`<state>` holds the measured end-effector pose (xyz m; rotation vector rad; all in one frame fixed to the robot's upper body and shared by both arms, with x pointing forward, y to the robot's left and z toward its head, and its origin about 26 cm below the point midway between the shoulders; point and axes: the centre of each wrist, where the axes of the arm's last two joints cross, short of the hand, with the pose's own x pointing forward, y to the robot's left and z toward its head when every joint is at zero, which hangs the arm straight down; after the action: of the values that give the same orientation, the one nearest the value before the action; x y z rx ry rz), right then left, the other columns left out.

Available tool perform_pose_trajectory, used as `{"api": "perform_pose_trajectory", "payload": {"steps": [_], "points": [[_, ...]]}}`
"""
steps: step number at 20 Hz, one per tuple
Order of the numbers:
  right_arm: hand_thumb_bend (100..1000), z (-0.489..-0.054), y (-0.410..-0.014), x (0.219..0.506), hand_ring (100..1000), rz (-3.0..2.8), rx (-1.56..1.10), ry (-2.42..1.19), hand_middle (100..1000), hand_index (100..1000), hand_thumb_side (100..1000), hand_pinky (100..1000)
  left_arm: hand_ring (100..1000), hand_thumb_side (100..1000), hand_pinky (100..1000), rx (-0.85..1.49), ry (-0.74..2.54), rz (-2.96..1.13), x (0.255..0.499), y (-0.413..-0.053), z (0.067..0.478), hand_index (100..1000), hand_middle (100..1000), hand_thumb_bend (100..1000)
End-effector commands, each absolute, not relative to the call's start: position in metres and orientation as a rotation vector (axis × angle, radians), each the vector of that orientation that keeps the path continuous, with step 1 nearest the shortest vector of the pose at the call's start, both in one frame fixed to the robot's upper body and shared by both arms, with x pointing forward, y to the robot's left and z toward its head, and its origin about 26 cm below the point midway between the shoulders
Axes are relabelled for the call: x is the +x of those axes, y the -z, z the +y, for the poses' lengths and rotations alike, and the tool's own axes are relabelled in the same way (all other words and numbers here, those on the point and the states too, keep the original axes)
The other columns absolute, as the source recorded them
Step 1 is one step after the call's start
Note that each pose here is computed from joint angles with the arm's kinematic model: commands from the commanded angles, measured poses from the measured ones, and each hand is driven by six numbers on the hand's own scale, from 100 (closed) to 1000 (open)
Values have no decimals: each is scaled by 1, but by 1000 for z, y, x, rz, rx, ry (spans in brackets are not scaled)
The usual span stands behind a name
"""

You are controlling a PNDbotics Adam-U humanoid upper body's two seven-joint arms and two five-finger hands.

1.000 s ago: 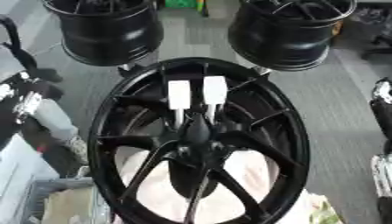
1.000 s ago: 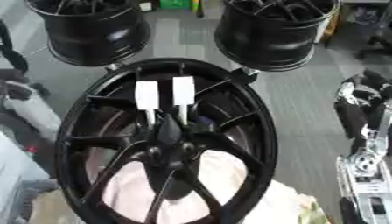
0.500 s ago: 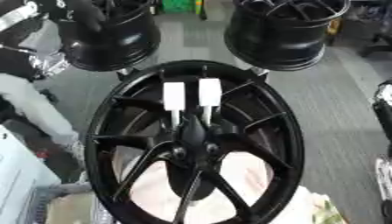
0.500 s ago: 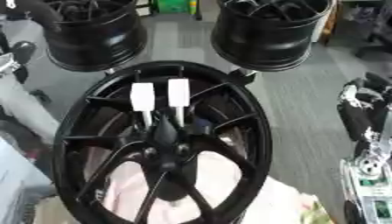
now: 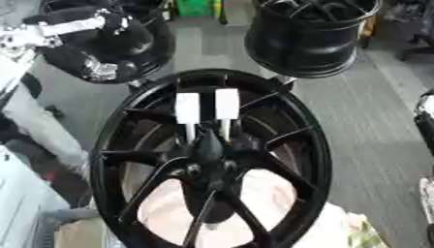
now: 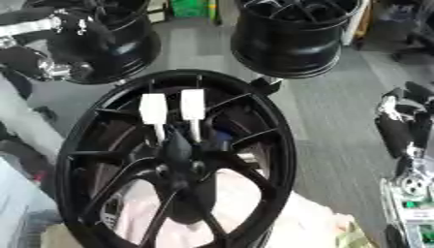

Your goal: Pull the pin out of the wheel hub.

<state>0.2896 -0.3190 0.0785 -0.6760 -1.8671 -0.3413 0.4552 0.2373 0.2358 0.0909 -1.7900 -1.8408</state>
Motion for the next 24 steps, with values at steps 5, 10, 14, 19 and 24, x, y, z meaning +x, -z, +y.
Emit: {"api": "perform_pose_trajectory", "payload": {"steps": [5, 10, 14, 19, 24], "points": [[100, -323, -85, 290, 565, -1889, -689, 313, 637, 755, 303, 499, 768, 582, 785, -10, 2389, -1679, 460, -238, 210, 881, 798, 381], [100, -323, -85, 291, 569, -1888, -687, 314, 647, 755, 307, 500, 767, 532, 790, 11, 2532, -1648, 458, -232, 193, 883, 793, 420], [100, -322, -84, 291, 569, -1887, -683, 315, 649, 756, 311, 500, 764, 556, 786, 20, 2611, -1608, 459, -223, 184, 880, 787, 432], [100, -322, -84, 291, 569, -1888, -680, 315, 649, 756, 313, 500, 750, 577, 775, 25, 2665, -1547, 458, -214, 181, 870, 770, 445], [100, -322, -83, 290, 569, -1885, -679, 316, 649, 756, 314, 501, 731, 577, 762, 54, 2720, -1513, 453, -217, 177, 861, 753, 474]]}}
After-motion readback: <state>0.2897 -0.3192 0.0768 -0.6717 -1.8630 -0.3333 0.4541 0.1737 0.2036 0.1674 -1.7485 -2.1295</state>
